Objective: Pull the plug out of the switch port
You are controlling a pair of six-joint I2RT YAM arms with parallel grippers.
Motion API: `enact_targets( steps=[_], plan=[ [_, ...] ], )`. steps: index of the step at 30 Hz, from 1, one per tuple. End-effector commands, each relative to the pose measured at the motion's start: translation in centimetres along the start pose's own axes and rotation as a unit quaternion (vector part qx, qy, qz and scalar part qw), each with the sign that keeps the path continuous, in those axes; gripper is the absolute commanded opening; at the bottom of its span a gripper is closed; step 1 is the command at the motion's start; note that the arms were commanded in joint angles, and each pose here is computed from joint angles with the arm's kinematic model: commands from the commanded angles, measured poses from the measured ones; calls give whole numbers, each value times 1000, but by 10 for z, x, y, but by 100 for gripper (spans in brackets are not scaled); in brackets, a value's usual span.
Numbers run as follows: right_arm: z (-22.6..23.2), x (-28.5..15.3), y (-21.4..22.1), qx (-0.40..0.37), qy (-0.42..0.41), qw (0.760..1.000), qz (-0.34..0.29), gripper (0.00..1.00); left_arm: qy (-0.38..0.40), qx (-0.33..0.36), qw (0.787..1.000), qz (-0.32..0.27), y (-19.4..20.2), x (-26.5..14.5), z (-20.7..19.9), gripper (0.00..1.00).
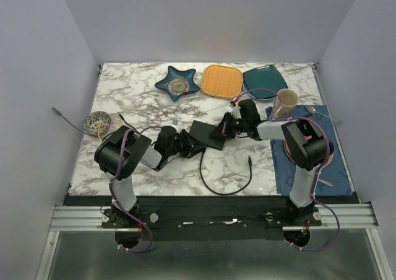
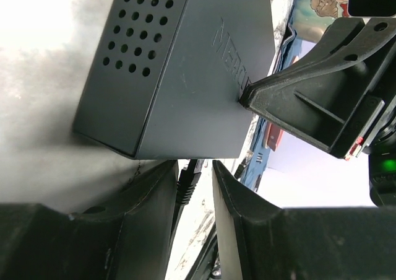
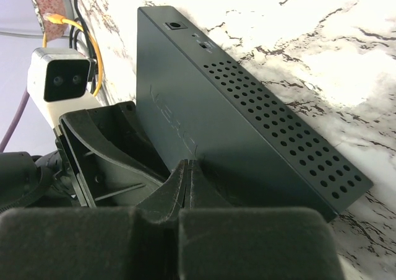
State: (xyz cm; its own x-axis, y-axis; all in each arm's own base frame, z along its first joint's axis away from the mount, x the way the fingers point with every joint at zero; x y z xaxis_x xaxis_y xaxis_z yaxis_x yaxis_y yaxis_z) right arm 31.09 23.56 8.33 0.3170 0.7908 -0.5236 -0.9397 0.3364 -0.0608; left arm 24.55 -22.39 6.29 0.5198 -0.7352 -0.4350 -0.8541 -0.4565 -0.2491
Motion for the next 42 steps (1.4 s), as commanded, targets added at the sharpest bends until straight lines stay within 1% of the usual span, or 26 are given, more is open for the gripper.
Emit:
enact_targets(
  steps=[1, 4, 5, 6, 10, 13, 14, 17, 19, 25, 31, 37, 42],
  plan=[
    [-26, 6, 9, 13, 54, 998, 6, 1, -62, -7, 998, 21, 13, 3, 24, 42],
    [-25, 7, 9, 13, 54, 998, 7, 1, -65, -10, 998, 23, 14, 2, 26, 36],
    [-25, 7, 10, 12, 54, 998, 7, 1, -65, -10, 998, 23, 14, 2, 26, 31],
    [-26, 7, 10, 12, 55, 998, 8, 1, -65, -11, 998, 24, 15, 2, 26, 29],
    [-25, 7, 10, 11, 53, 998, 7, 1, -62, -10, 998, 22, 14, 2, 25, 22],
    [-25, 7, 12, 10, 55, 998, 7, 1, -59, -9, 998, 21, 14, 1, 25, 16],
    [-24, 6, 11, 9, 55, 998, 6, 1, -59, -8, 998, 20, 14, 1, 25, 11],
    [-22, 4, 12, 4, 54, 999, 0, 1, -56, -7, 998, 18, 15, 0, 24, 4],
    [-12, -2, 12, -11, 46, 999, -11, 1, -55, -6, 998, 18, 16, -1, 25, 0],
    [14, -20, 25, -68, 43, 996, -28, 1, -47, -7, 999, 20, 17, -2, 24, 0],
    [12, -26, 49, -98, 62, 993, -13, 1, -43, -6, 999, 20, 17, -3, 24, 0],
    [-3, -21, 61, -97, 94, 991, 3, 1, -40, -3, 999, 21, 16, -3, 21, 0],
    [-7, -13, 59, -92, 110, 990, 8, 1, -41, 1, 999, 24, 16, -4, 20, 0]
  ],
)
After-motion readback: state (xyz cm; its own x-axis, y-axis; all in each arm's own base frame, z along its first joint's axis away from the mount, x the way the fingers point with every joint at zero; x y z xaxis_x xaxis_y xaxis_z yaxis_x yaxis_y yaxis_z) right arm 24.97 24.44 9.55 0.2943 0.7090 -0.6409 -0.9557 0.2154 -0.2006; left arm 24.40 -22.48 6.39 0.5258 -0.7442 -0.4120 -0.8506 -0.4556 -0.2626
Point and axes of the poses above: each gripper's point midway between its finger pads, its own x axis out along the fingers, its own z axis along the line the jaws close on, y = z × x, the point moved 8 cm from there along -x, back along the fingers, and after that the axes turned 12 degrees about x, right-handed, at the moved point
